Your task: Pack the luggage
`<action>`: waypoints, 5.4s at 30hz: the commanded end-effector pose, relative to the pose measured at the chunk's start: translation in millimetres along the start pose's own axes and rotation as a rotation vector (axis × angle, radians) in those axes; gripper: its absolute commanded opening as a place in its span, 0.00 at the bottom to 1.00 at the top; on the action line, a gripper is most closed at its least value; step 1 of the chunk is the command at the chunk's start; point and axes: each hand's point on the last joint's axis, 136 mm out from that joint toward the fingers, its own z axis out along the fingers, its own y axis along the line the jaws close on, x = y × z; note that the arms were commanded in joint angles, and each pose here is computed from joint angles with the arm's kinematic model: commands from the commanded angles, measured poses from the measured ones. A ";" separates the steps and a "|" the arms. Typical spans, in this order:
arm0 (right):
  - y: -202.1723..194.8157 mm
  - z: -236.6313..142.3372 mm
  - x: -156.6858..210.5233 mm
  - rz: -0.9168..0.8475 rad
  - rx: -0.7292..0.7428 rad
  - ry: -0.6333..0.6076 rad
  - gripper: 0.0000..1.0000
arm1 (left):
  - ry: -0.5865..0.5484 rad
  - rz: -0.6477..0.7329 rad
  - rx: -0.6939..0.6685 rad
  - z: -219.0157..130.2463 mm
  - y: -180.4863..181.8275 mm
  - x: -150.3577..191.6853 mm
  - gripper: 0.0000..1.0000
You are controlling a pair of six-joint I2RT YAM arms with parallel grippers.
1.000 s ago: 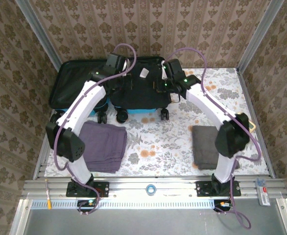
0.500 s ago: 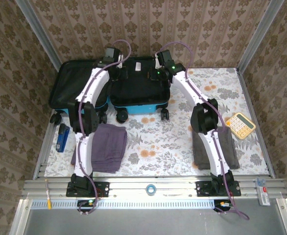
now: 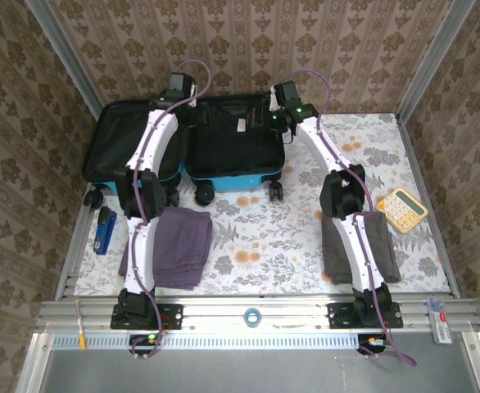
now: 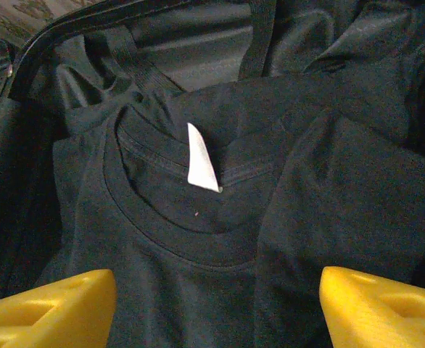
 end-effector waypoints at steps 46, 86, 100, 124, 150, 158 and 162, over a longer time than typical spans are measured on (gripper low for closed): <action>21.2 -163.0 239.2 0.070 -0.055 0.188 0.85 | 0.468 0.004 0.126 -106.7 -49.7 397.6 0.69; 21.8 -143.0 313.5 0.037 -0.033 0.382 0.85 | 0.343 -0.172 0.051 -154.2 -7.3 372.7 0.73; 38.4 -127.3 330.8 -0.004 -0.036 0.445 0.81 | 0.420 -0.243 0.028 -134.2 11.0 400.0 0.73; 73.7 -106.6 361.3 -0.012 -0.110 0.526 0.63 | 0.432 -0.271 0.133 -109.0 -15.6 397.7 0.63; 99.8 -158.8 295.5 -0.046 -0.174 0.389 0.00 | 0.289 -0.156 0.293 -149.4 -54.6 333.7 0.00; 117.2 -192.2 239.6 -0.053 -0.237 0.280 0.00 | 0.170 -0.061 0.324 -173.6 -71.9 267.5 0.00; 117.9 -200.8 207.4 -0.053 -0.246 0.214 0.00 | 0.127 -0.042 0.371 -180.0 -83.3 236.7 0.00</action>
